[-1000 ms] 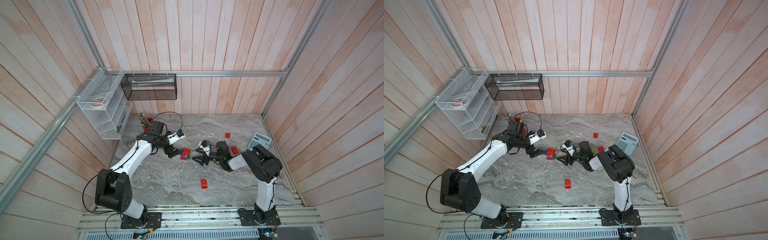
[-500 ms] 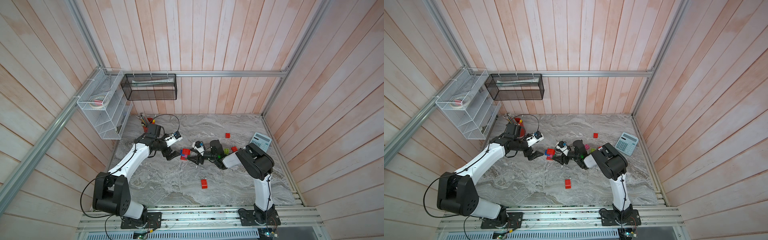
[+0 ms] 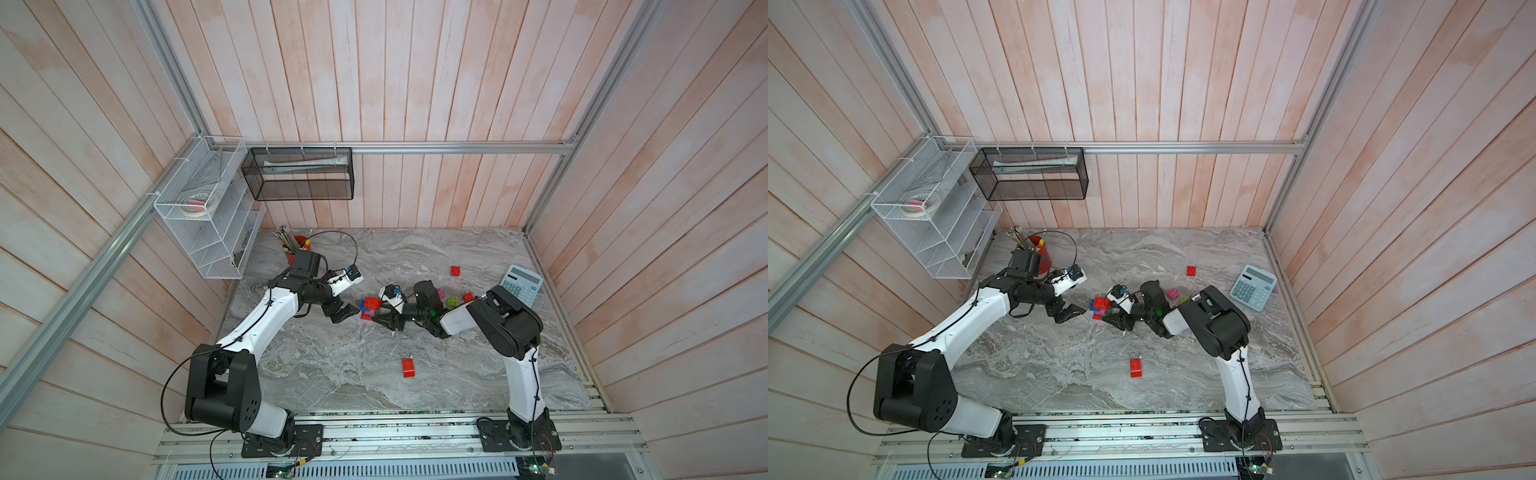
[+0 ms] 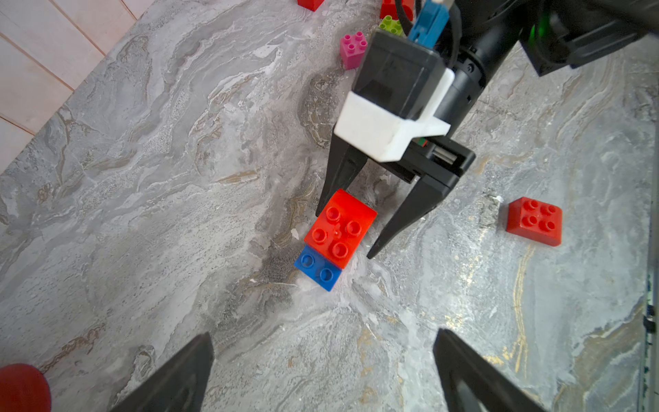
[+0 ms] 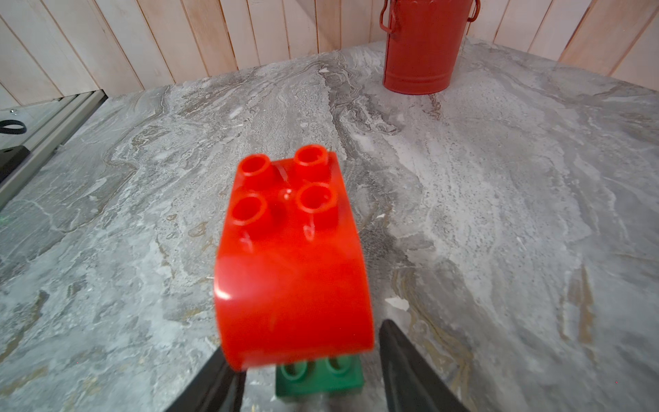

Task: Assemble the letter s with lego
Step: Adjust the lego brick at the center of the board.

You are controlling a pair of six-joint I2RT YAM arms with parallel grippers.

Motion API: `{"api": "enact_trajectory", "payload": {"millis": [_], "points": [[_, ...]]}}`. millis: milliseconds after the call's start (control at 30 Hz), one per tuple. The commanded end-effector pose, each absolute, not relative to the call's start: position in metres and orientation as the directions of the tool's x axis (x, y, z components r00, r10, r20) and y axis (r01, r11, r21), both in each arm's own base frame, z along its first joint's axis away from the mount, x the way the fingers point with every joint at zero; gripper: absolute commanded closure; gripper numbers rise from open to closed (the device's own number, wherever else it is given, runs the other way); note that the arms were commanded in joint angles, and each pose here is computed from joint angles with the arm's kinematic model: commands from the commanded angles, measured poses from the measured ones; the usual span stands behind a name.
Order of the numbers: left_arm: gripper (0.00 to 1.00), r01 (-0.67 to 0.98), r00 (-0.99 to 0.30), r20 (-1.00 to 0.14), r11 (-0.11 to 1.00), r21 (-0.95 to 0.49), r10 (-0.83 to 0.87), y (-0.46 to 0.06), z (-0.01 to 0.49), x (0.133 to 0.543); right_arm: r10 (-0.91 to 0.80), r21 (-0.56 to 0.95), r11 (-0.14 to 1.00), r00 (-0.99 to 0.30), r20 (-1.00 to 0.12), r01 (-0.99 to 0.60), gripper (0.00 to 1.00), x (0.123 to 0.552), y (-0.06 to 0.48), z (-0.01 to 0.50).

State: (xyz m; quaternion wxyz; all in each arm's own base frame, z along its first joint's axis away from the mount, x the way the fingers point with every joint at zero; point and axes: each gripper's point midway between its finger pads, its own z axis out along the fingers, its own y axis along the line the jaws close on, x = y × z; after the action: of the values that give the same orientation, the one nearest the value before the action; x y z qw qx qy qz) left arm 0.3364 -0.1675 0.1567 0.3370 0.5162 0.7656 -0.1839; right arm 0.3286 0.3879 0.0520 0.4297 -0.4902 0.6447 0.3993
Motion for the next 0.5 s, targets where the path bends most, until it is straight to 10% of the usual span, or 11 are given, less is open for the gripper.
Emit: {"api": "enact_trajectory", "payload": {"millis": [0,467], "points": [[0.00,0.919,-0.224,-0.720,0.387,0.068,0.657,-0.1666,0.1628,0.3293,-0.311,0.117,0.197,-0.175,-0.934,-0.973,0.44,0.3270,0.3908,0.0398],[0.00,0.919,-0.228,-0.727,0.390,0.060,0.648,-0.1646,0.1605,0.3299,-0.310,0.121,0.199,-0.179,-0.934,-0.973,0.61,0.3281,0.3921,0.0406]]}}
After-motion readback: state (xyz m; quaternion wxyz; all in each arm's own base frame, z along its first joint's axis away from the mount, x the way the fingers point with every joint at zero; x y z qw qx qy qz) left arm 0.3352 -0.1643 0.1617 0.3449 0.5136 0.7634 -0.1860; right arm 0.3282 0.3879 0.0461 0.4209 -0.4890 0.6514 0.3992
